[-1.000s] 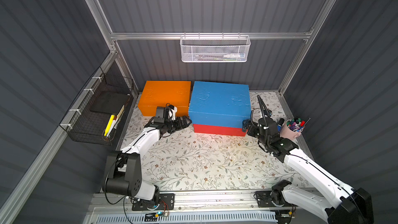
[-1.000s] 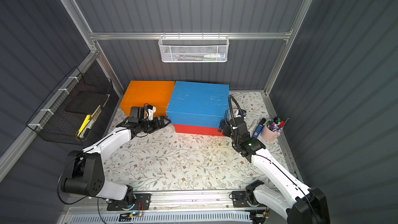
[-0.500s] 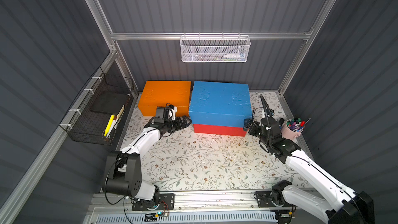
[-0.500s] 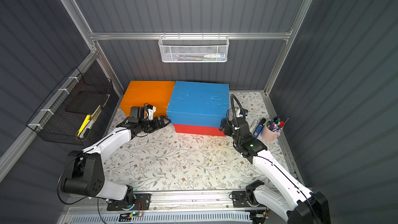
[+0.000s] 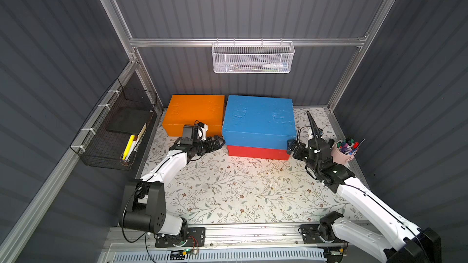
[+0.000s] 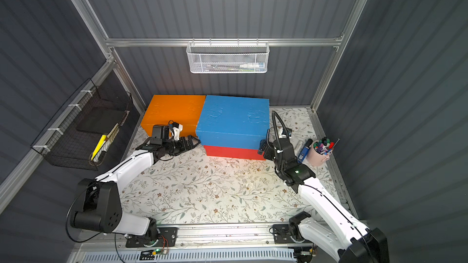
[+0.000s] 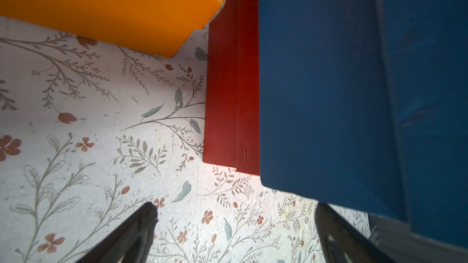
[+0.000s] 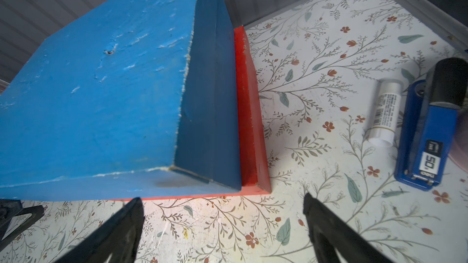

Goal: Stack the shoeboxes
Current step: Adjust the shoebox.

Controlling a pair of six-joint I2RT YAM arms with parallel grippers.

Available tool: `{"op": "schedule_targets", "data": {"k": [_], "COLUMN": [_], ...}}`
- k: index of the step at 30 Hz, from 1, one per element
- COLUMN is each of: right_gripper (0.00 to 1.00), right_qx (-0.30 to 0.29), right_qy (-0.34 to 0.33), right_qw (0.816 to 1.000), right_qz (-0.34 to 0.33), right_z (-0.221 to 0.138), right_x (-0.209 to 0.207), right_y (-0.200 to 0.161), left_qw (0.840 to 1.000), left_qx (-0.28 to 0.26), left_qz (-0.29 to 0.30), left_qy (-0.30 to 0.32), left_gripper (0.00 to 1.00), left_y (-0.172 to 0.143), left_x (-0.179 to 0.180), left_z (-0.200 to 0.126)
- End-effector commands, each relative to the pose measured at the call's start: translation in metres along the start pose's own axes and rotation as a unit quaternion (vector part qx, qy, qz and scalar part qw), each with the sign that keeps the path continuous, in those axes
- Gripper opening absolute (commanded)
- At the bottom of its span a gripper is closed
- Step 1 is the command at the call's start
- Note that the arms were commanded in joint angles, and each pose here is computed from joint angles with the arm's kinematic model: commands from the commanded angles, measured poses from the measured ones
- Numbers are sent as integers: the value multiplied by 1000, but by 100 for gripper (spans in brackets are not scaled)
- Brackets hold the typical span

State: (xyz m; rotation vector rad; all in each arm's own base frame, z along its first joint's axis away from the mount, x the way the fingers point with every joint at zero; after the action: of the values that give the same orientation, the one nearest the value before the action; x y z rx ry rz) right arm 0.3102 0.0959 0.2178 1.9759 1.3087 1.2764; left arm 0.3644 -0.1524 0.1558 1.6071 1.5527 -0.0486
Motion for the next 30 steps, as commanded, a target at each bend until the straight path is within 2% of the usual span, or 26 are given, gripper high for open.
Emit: {"op": "schedule_targets", "data": {"k": [1,9,16,21,25,30], "right_gripper": [99,99,99,99,99,99], "right_qx": [-25,-55,-56,-59,-34,-20], "right_qy": [18,45,54,60,78,85], "right_qw": [1000,997,997,995,994,993], "right_qz": [2,17,29,47,69,75], "right_z": [-11,-26,-24,-16,-3,14], "right_x": [7,17,27,30,35,38], "right_y": [15,34,55,70,74,73], "left_qw": [1000,1000,998,994,994,997], "left_qx": [-9,5,-44,-103,-97,-77], "left_qz": [4,6,36,40,33,32], "left_qy": [-1,-17,-28,19,34,-2], "left_gripper": [99,99,99,99,99,99], "left_y": [10,11,16,32,54,79], "left_x": [-6,-11,-27,-26,-32,-48], "left_z": [-5,-1,-31,-58,-62,-46]}}
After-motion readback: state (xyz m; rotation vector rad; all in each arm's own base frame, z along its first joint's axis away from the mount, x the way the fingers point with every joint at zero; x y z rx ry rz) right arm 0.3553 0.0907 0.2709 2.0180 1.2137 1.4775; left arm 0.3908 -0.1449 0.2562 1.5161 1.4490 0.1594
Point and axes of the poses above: each gripper's point midway between its finger pads, its own z axis out along the fingers, its own x axis along the line the jaws close on, y = z × x, the point moved 1 cm from there along -z, back along the fingers, and after that the axes turned 5 degrees about z, right-handed, at the moved point
